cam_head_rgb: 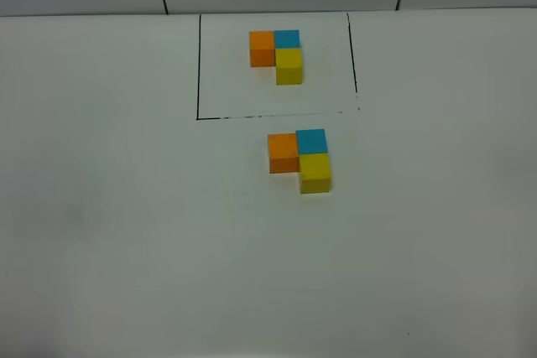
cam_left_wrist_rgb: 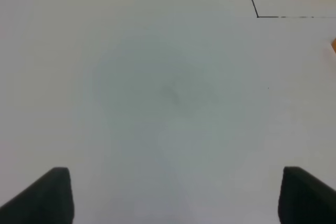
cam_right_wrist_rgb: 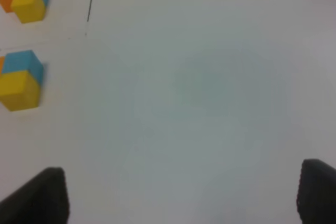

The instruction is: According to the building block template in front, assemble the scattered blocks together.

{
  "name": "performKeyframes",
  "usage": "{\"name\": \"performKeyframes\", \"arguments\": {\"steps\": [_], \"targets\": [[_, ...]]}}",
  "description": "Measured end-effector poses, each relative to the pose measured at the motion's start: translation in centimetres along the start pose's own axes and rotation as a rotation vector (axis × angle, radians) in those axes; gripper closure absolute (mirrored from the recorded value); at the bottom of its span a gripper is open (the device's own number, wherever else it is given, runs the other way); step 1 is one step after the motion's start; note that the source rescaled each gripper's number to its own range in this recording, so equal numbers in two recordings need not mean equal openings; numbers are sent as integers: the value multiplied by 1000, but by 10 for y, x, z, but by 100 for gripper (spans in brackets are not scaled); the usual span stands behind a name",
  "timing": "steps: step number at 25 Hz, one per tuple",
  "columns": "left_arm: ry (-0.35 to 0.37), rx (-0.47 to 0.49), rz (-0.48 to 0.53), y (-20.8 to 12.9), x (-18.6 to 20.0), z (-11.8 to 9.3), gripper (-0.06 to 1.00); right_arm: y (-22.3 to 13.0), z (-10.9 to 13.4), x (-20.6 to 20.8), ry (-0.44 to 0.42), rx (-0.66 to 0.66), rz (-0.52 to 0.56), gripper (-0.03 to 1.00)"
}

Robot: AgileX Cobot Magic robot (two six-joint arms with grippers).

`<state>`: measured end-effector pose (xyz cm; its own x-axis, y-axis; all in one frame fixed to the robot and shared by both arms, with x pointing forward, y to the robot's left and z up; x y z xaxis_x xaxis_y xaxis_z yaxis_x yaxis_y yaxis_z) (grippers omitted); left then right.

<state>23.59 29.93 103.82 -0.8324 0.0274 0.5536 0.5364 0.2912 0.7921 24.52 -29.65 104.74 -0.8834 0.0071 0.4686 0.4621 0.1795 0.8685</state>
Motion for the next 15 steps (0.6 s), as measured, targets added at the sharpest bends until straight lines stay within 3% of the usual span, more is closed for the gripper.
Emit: {"name": "performKeyframes", "arguments": {"steps": [15], "targets": [[0, 0, 0, 0, 0, 0, 14, 0, 0, 0, 12, 6, -2, 20]]}}
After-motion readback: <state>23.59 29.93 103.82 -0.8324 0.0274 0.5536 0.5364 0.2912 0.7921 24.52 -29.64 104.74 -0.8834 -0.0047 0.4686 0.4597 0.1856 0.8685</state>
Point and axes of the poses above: a point on each arm's last joint axis where the gripper is mounted, x pointing back along that axis away from the gripper, z along the wrist's bending axis when the last joint is at zero, y = z × x, the point moved 1 cm from there along -x, pointing out along that axis toward the gripper, and after that the axes turned 15 degrees about x, right-handed, at the moved point
